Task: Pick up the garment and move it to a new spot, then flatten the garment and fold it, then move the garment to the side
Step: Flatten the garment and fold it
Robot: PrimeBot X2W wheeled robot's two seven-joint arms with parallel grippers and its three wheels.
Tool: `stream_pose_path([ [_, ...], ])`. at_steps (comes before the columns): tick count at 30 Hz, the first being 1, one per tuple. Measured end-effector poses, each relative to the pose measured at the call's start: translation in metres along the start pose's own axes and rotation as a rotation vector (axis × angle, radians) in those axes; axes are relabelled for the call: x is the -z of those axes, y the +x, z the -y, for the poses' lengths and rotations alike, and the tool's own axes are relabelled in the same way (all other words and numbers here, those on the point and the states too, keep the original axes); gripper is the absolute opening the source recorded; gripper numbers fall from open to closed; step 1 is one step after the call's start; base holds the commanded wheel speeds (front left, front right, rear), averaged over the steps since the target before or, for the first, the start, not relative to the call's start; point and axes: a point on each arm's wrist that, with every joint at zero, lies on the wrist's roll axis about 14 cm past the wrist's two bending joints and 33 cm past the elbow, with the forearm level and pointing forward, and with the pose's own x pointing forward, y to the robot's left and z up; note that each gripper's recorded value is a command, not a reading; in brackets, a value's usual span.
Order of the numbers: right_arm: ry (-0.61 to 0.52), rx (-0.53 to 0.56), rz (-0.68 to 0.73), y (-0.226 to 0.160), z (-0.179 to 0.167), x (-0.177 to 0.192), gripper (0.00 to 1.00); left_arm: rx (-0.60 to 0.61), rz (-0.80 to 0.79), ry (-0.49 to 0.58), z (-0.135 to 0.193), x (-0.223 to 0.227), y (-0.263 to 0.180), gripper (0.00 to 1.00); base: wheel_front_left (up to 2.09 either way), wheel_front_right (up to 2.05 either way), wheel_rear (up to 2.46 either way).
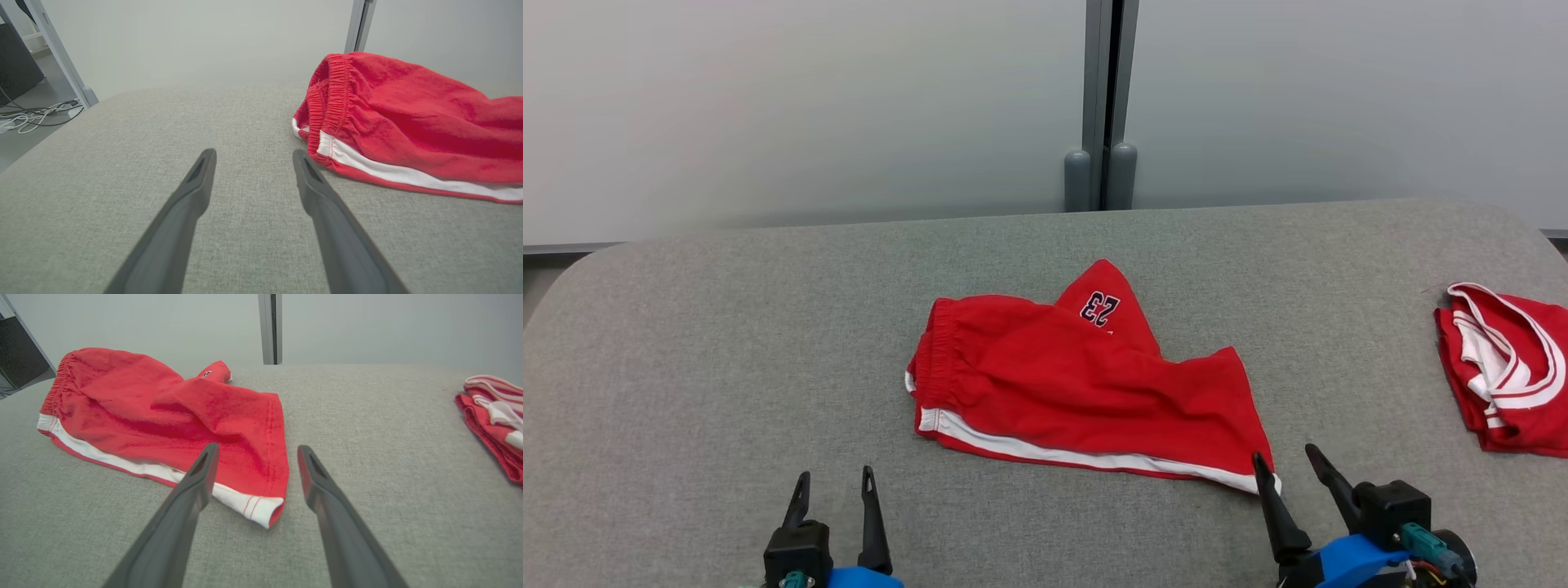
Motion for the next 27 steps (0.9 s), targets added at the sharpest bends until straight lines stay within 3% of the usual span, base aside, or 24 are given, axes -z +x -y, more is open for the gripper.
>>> stream_pose_path([
  [12,-0.005,0.035,0.153,0.001,0.012,-0.049,1.00,-0.043,0.136,-0.003,-0.013,-0.042,0.000,1.00,0.00,0.00,0.00],
  [18,-0.007,0.039,0.176,-0.002,0.013,-0.056,1.00,-0.034,0.161,-0.002,-0.013,-0.049,-0.003,1.00,0.00,0.00,0.00],
  [22,-0.001,0.020,0.135,-0.003,0.006,-0.042,1.00,-0.028,0.145,-0.005,-0.013,-0.043,-0.005,1.00,0.00,0.00,0.00],
  [27,0.037,-0.021,-0.014,-0.008,-0.010,0.006,1.00,-0.014,0.099,-0.015,-0.009,-0.028,-0.007,1.00,0.00,0.00,0.00],
])
